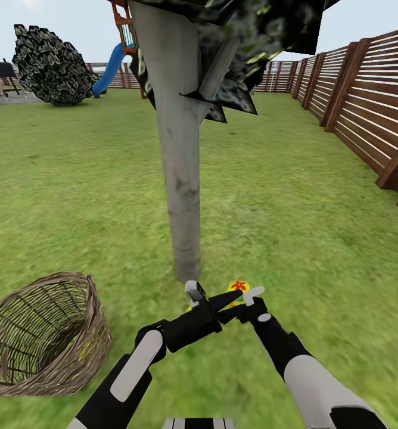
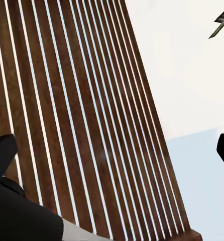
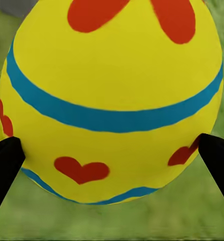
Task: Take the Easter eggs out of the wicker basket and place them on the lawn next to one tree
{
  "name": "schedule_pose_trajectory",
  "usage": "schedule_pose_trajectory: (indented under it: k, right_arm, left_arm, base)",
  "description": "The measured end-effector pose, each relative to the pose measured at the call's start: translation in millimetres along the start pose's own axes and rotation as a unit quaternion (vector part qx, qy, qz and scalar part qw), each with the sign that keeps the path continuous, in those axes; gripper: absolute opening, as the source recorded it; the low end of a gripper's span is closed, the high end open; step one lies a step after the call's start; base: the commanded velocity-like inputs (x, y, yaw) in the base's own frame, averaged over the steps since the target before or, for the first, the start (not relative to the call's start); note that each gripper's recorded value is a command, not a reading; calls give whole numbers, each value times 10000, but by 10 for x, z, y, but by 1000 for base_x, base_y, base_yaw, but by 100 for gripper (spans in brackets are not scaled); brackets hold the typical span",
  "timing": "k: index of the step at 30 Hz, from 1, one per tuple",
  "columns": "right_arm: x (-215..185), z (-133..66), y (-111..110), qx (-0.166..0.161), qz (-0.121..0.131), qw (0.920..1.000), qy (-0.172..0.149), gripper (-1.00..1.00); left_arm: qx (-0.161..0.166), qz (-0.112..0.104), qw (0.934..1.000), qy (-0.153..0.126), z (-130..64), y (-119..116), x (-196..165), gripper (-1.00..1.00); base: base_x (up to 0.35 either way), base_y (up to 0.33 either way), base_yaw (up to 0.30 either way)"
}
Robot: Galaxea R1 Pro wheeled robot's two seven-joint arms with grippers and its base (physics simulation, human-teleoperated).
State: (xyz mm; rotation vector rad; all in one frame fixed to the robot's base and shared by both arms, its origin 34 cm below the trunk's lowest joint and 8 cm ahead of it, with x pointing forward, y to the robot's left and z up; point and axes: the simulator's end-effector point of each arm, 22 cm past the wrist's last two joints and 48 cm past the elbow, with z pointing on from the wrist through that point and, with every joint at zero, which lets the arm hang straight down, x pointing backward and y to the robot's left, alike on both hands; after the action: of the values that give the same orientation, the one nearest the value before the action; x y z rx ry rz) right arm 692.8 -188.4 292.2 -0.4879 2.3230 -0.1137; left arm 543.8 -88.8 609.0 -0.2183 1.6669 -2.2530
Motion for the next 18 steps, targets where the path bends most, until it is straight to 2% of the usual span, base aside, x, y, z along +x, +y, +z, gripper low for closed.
schedule_pose_trajectory:
  k: [6,18]
  right_arm:
    - [137,80,77,-118,-26,9997,210,-100]
    - [316,220,173,-241,-12,9992,315,-100]
  left_arm:
    - [-30,-57,10000,-25,-18,65,-14,100]
    - [-138,-289,9995,-82,-79,318,-27,100]
  base:
    - [0,0,0]
    - [0,0,0]
